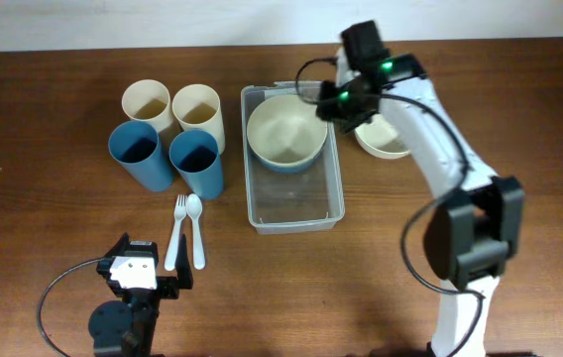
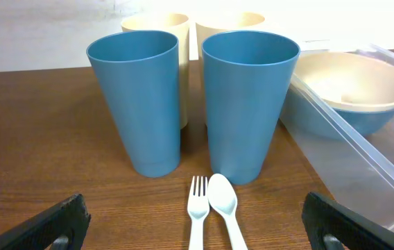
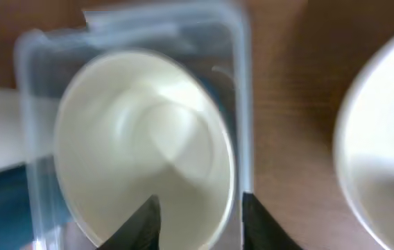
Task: Pack container
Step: 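Carry the cream bowl left and drop it into the blue bowl, then grasp the rim of the remaining cream bowl with the right gripper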
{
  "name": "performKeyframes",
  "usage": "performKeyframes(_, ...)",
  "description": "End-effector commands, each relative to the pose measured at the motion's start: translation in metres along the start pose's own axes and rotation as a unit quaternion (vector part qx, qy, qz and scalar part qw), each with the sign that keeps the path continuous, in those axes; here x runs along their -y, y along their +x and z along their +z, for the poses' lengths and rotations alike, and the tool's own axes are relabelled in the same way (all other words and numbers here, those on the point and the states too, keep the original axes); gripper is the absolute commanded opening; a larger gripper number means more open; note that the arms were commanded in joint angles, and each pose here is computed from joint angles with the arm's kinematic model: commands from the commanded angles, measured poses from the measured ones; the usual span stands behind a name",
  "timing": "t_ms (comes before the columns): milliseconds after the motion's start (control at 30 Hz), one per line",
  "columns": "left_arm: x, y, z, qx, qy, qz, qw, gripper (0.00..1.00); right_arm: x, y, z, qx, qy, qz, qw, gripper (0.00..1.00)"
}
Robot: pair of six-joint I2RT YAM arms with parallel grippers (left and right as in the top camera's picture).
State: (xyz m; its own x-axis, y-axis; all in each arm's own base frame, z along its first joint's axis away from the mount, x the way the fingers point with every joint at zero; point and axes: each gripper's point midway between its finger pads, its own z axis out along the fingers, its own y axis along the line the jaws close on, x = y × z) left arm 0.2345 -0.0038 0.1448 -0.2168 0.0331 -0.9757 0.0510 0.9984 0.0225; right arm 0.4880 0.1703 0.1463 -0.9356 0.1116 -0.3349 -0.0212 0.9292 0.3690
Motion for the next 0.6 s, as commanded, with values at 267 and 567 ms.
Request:
performKeyframes(267, 0.002, 0.001, 0.000, 0.002, 0.007, 0.010, 1.000, 1.00, 0.155, -0.056, -0.076, 0.090, 0.080, 0.126, 0.985, 0.56)
performKeyframes(567, 0.002, 0.001, 0.000, 0.002, 0.007, 0.010, 1.000, 1.00, 0.221, -0.030, -0.015, 0.015, 0.114, 0.160, 0.980, 0.64)
